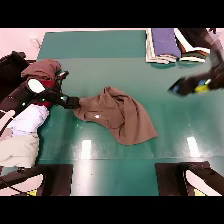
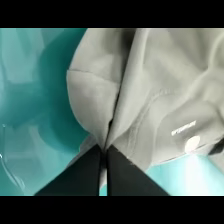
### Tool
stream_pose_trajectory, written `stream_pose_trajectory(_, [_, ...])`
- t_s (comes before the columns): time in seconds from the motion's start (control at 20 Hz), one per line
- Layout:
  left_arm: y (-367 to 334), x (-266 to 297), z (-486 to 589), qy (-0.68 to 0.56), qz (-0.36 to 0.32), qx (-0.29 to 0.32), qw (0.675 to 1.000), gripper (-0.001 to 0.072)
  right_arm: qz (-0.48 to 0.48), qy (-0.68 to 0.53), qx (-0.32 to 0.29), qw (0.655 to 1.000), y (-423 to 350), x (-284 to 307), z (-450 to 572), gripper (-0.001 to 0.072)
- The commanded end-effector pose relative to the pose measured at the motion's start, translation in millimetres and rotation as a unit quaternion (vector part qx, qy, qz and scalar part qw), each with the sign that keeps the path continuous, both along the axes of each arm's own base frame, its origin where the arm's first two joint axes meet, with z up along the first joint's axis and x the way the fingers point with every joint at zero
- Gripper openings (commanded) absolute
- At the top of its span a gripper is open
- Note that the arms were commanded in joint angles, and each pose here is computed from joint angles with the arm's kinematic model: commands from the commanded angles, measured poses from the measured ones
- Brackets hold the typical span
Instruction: Fold the shirts.
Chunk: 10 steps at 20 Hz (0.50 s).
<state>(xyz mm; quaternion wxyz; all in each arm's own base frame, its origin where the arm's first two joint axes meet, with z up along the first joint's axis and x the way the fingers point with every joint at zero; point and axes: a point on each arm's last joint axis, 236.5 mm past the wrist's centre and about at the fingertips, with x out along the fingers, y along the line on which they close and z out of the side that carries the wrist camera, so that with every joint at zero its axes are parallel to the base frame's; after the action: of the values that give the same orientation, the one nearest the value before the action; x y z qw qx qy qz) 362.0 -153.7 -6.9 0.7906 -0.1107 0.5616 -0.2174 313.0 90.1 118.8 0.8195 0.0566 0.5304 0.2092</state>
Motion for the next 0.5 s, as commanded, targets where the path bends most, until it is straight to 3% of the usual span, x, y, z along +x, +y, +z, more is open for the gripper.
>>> stream_pose_trajectory(0.0, [3.8,17.3,16.2,-0.032,0.004,0.006,0.999,0.003,-0.017,0.17,-0.051,0.984,-23.8,-52.9,-121.2,0.058])
stream_pose_trajectory(0.1, [3.8,17.3,16.2,-0.032,0.004,0.006,0.999,0.003,-0.032,0.225,-0.034,0.973,-17.5,-71.3,-169.4,0.0503])
stream_pose_trajectory(0.3, [3.7,17.6,16.3,-0.033,0.005,0.005,0.999,0.0031,-0.051,0.278,0.048,0.958,18.0,-76.3,-206.7,0.0499])
stream_pose_trajectory(0.45, [4.1,19.6,17.0,-0.035,0.01,0.004,0.999,0.003,-0.031,0.286,0.055,0.956,34.6,-71.4,-214.9,0.0447])
